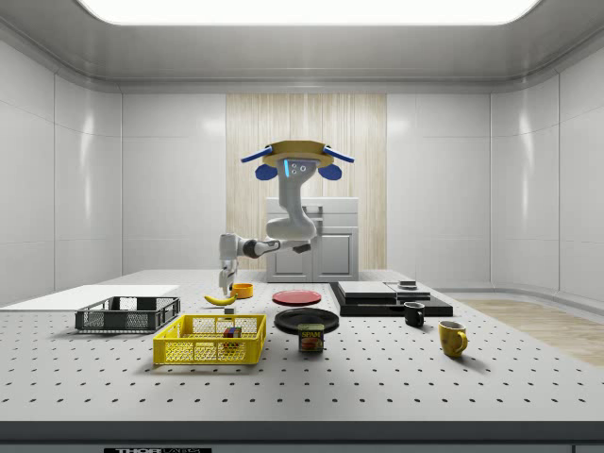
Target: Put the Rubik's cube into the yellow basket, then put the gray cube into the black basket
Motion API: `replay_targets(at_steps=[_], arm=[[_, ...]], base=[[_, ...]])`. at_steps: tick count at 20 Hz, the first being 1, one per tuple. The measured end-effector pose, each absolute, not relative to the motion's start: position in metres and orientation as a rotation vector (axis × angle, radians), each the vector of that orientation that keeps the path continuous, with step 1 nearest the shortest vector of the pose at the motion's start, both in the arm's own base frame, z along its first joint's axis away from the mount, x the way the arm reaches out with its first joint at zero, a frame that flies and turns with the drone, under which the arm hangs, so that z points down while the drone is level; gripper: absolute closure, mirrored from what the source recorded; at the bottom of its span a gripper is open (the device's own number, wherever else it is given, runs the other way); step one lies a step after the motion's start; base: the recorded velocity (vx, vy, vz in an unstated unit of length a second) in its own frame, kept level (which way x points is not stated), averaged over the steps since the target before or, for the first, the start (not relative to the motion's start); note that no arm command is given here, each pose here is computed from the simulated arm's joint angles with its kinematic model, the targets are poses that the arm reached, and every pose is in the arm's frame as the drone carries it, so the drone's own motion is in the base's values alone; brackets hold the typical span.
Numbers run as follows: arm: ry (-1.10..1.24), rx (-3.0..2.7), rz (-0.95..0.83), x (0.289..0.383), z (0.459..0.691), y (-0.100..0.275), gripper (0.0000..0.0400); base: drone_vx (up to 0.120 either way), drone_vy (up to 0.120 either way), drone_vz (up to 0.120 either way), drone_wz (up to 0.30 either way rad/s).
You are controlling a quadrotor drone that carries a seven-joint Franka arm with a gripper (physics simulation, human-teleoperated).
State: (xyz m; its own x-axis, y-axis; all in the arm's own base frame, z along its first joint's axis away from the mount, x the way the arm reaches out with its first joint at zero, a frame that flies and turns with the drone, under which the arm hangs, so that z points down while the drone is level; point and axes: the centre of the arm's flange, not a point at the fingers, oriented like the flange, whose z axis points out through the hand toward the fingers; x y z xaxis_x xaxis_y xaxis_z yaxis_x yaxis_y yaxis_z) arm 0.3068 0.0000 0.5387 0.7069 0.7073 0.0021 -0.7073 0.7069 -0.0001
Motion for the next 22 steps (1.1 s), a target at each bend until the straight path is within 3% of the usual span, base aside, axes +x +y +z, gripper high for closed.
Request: replay_targets(at_steps=[8, 14, 19, 22], arm=[[-0.002, 0.001, 0.786, 0.3068, 0.5387, 0.0000, 0.0000], [-0.002, 0.001, 0.786, 0.3068, 0.5387, 0.0000, 0.0000], [-0.002, 0.001, 0.786, 0.3068, 0.5387, 0.0000, 0.0000], [-0.002, 0.001, 0.786, 0.3068, 0.5391, 0.0000, 0.0000]], base=[[0.000, -0.115, -0.015, 0.000], [0.000, 0.033, -0.120, 0.000], [0.000, -0.032, -0.120, 0.000], [0.000, 0.000, -0.027, 0.000]])
